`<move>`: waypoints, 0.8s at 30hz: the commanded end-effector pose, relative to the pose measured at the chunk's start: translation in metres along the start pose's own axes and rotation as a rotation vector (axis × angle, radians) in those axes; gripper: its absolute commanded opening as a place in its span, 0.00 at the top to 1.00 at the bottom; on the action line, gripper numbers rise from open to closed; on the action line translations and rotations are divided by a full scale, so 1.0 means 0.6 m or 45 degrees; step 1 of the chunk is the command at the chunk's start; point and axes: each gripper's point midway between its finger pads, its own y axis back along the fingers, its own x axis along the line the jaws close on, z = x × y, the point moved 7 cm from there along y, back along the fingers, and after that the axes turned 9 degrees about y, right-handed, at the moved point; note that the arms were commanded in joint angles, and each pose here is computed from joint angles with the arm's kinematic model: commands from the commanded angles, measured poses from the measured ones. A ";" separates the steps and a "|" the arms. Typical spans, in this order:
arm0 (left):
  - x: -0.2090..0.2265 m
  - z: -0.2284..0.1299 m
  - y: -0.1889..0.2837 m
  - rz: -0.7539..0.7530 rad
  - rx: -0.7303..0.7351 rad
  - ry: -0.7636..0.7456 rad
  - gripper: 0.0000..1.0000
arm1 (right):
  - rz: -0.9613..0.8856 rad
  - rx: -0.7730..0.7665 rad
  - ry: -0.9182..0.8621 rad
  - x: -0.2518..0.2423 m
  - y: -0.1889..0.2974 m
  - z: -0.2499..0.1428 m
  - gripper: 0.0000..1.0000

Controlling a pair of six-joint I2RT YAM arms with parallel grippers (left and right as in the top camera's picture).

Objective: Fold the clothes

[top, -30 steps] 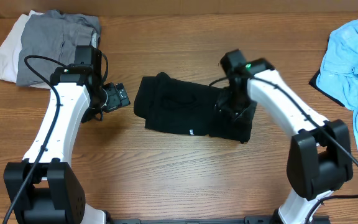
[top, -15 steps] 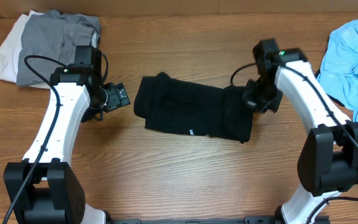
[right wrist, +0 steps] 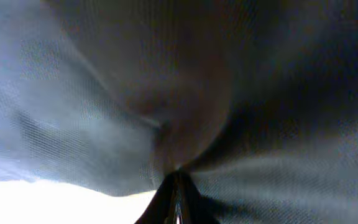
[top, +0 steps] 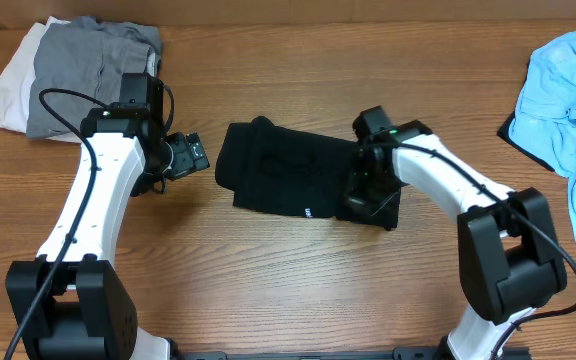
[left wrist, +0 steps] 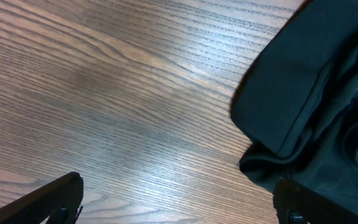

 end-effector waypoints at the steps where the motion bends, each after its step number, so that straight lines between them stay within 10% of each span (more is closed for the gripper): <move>1: -0.004 -0.002 -0.001 0.000 0.006 -0.002 0.00 | -0.014 -0.095 -0.066 0.004 0.041 0.017 0.95; 12: -0.004 -0.002 -0.001 0.000 0.006 -0.002 0.00 | -0.018 -0.412 -0.180 -0.049 0.187 0.114 0.64; 19: -0.005 0.000 -0.001 -0.005 -0.001 -0.001 0.00 | 0.011 -0.394 -0.196 -0.074 0.165 0.132 0.66; 24: -0.005 -0.001 -0.001 -0.005 0.000 -0.001 0.00 | 0.080 -0.308 -0.160 -0.048 0.118 0.139 0.86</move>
